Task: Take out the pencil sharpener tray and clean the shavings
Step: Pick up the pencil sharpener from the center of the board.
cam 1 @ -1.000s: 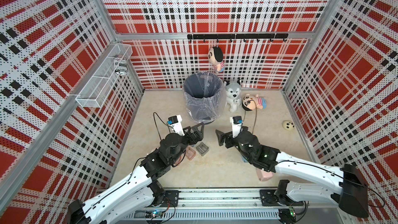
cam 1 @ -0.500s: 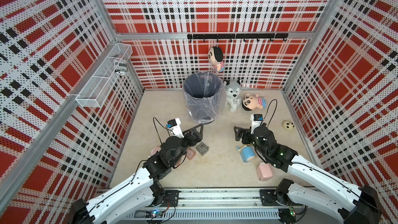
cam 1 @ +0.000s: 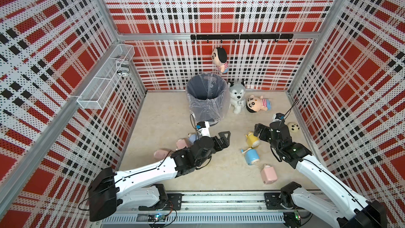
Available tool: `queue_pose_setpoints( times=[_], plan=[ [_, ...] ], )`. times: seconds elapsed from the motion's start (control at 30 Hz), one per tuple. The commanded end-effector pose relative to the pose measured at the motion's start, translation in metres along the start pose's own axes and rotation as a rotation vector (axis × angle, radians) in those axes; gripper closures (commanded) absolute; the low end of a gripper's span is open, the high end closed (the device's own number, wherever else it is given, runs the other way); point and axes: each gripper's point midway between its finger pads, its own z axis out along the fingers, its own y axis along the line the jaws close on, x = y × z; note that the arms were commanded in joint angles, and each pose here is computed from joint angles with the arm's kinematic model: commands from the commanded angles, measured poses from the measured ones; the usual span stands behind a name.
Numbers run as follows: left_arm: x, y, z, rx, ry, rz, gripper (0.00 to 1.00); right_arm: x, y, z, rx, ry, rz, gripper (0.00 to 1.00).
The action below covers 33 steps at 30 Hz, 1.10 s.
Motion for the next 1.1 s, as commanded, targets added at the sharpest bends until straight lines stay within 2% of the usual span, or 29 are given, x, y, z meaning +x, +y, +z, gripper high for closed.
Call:
queue_pose_setpoints(
  times=[0.0, 0.23, 0.5, 0.73, 1.07],
  plan=[
    [0.018, -0.007, 0.01, -0.106, 0.013, -0.009, 0.02, -0.018, -0.008, -0.011, -0.002, -0.038, 0.058, 0.0],
    [0.073, -0.025, 0.034, -0.217, 0.12, -0.074, 0.02, -0.036, -0.035, -0.013, 0.04, -0.089, 0.143, 0.0],
    [0.136, -0.014, 0.072, -0.465, 0.285, -0.067, 0.01, -0.043, -0.052, -0.01, 0.011, -0.098, 0.198, 0.0],
    [0.151, 0.005, 0.097, -0.688, 0.339, -0.022, 0.03, -0.045, -0.059, -0.009, -0.018, -0.103, 0.232, 0.0],
    [0.156, 0.028, 0.123, -0.768, 0.373, -0.025, 0.07, -0.039, -0.067, -0.002, -0.03, -0.09, 0.244, 0.0]
  ],
)
